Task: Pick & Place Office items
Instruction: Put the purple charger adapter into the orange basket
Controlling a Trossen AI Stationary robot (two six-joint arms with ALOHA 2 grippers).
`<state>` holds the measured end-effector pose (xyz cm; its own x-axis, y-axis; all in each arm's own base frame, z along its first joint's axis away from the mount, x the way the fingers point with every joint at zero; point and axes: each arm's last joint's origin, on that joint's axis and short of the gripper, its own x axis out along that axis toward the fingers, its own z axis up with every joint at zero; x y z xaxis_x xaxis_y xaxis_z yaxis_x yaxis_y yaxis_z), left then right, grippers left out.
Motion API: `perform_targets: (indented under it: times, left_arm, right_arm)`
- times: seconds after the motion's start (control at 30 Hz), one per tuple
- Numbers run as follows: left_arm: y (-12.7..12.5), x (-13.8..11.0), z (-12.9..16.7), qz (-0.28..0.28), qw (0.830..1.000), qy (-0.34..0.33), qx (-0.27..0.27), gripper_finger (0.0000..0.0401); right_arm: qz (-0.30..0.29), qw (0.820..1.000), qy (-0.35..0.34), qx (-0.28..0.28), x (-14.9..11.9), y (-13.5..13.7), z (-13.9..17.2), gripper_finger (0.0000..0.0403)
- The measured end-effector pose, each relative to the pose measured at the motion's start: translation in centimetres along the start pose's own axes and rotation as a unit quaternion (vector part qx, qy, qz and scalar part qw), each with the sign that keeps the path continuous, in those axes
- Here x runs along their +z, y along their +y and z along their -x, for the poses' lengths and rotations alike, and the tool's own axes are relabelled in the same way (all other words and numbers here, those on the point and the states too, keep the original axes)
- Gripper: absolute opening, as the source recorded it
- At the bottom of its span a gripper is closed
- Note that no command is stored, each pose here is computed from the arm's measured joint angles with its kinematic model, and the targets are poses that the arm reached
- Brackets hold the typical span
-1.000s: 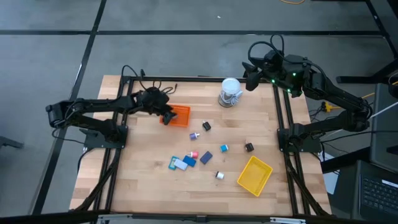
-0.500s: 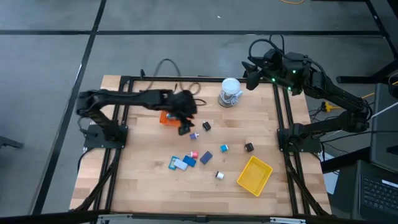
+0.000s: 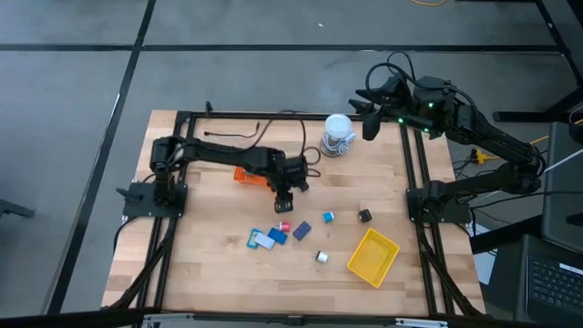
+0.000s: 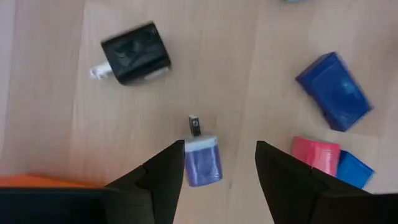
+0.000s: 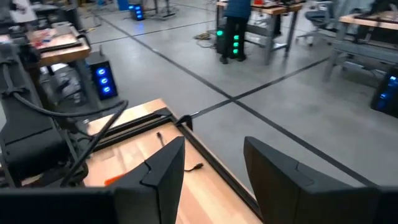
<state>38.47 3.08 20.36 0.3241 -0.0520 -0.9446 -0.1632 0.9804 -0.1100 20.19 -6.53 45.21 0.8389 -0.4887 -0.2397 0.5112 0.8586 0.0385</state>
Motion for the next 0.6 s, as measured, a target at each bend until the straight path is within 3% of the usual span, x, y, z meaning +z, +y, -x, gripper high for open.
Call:
perform_targets:
  times: [0.27, 0.6]
  left_arm:
    - [-2.3, -0.5, -0.7, 0.044, 0.998, 0.007, 0.045, 0.0192]
    - [-1.4, -1.6, -1.7, 0.074, 0.994, 0.039, 0.069, 0.0192]
  right_arm:
    - [0.017, 1.000, 0.002, 0.012, 0.0, 0.1, 0.0, 0.0172]
    - [0.023, 1.000, 0.002, 0.012, 0.0, 0.1, 0.0, 0.0172]
